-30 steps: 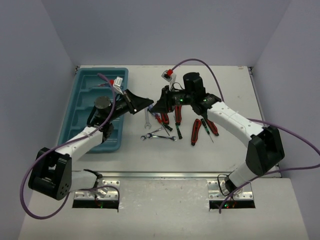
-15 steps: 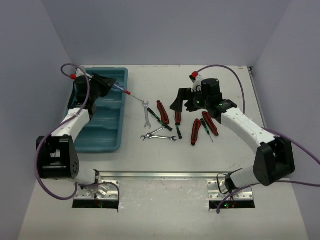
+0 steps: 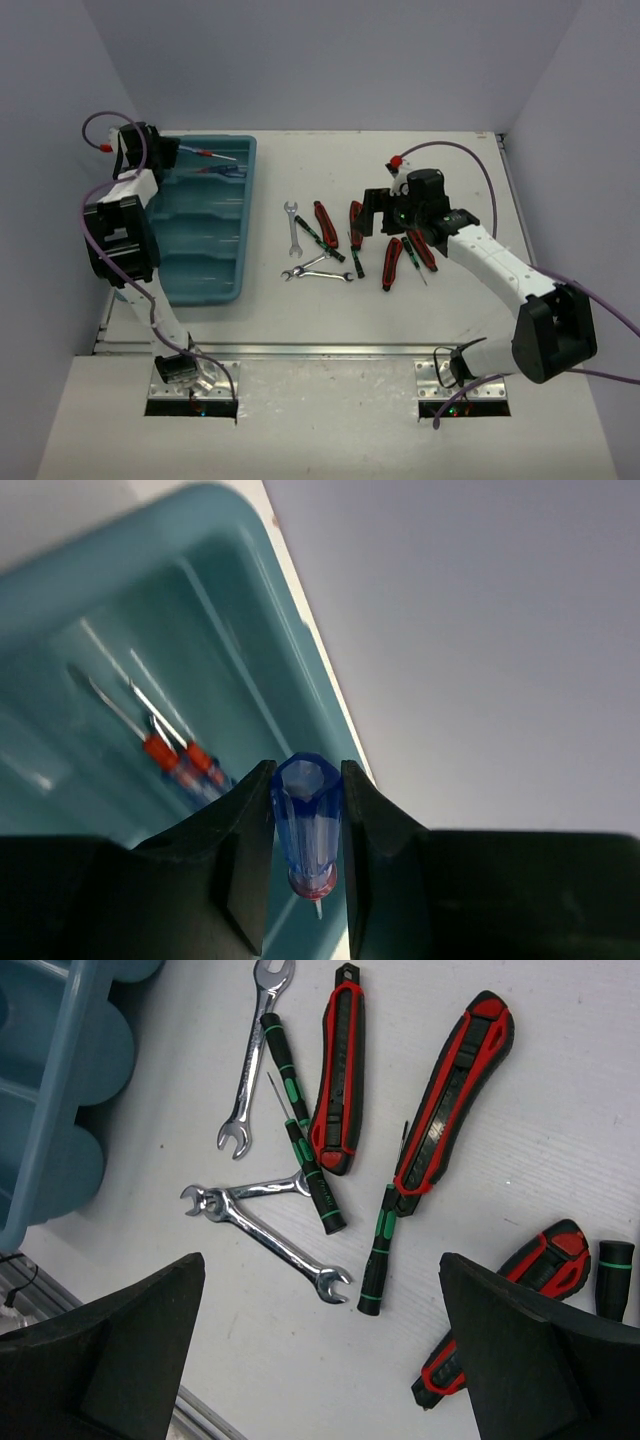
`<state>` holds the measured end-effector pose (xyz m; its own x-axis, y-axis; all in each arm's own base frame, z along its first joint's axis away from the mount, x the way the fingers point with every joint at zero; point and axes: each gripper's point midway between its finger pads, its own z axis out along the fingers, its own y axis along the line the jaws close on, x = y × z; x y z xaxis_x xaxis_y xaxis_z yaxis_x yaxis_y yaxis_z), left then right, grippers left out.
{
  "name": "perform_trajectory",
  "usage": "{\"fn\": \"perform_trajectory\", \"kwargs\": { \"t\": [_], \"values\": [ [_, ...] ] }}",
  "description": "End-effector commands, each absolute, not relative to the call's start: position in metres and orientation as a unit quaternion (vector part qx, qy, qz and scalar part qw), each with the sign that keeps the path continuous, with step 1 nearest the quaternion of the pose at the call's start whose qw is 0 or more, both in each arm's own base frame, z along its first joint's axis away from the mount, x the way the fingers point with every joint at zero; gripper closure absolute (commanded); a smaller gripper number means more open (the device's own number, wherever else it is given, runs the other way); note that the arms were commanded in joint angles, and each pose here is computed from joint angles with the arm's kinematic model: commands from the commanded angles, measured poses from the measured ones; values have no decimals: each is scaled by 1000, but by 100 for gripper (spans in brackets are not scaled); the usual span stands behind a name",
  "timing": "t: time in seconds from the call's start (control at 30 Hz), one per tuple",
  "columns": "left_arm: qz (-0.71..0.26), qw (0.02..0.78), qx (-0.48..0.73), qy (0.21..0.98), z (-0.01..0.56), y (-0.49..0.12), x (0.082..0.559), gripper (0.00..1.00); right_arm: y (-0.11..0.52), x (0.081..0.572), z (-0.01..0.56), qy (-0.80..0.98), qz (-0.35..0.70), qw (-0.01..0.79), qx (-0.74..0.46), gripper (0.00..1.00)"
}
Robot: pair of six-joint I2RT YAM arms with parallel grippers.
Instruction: Sort the tools into containers
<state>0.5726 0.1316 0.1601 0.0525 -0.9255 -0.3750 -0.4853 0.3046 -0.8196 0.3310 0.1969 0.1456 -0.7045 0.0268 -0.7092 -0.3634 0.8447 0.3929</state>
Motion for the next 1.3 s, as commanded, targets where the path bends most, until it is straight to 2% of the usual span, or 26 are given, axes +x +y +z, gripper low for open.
{"fn": "perform_trajectory", "kwargs": {
  "t": [0.0,0.03,0.1,0.17,0.23,0.37,0.43,0.5,0.67,0.7,0.77,0.83,0.93,1.1,1.27],
  "values": [
    [-215,517,-534,634,182,155,601,67,200,337,152,877,262,388,-109,1],
    [-212,515,-534,636,180,156,603,52,200,338,151,878,261,387,-109,1],
    [-211,512,-536,637,178,157,604,31,200,339,151,878,261,387,-108,1],
    [-219,514,-532,637,185,153,603,20,201,340,151,879,262,384,-103,1],
    [-227,527,-516,635,208,147,600,0,199,342,152,882,257,384,-96,1],
    [-245,554,-477,637,265,130,589,0,195,348,154,887,245,385,-75,1],
    [-234,563,-445,656,297,113,571,0,192,354,152,893,235,381,-48,1],
    [-239,556,-422,674,307,94,551,0,191,360,150,899,229,373,-21,1],
    [-254,593,-296,704,356,16,462,0,180,373,130,924,174,341,9,1],
    [-247,579,-280,725,334,-8,447,0,182,377,125,930,168,327,0,1],
    [-234,597,-227,733,335,-41,402,0,176,382,115,943,133,305,-11,1],
    [-226,570,-199,765,298,-70,373,0,158,388,106,953,70,295,-2,1],
    [-228,553,-171,783,278,-85,334,0,157,396,89,956,52,288,-9,3],
    [-211,523,-106,819,258,-97,290,0,187,418,67,963,71,257,-34,15],
    [-167,524,-64,833,254,-84,268,0,199,439,35,968,50,240,-46,21]
  ]
}}
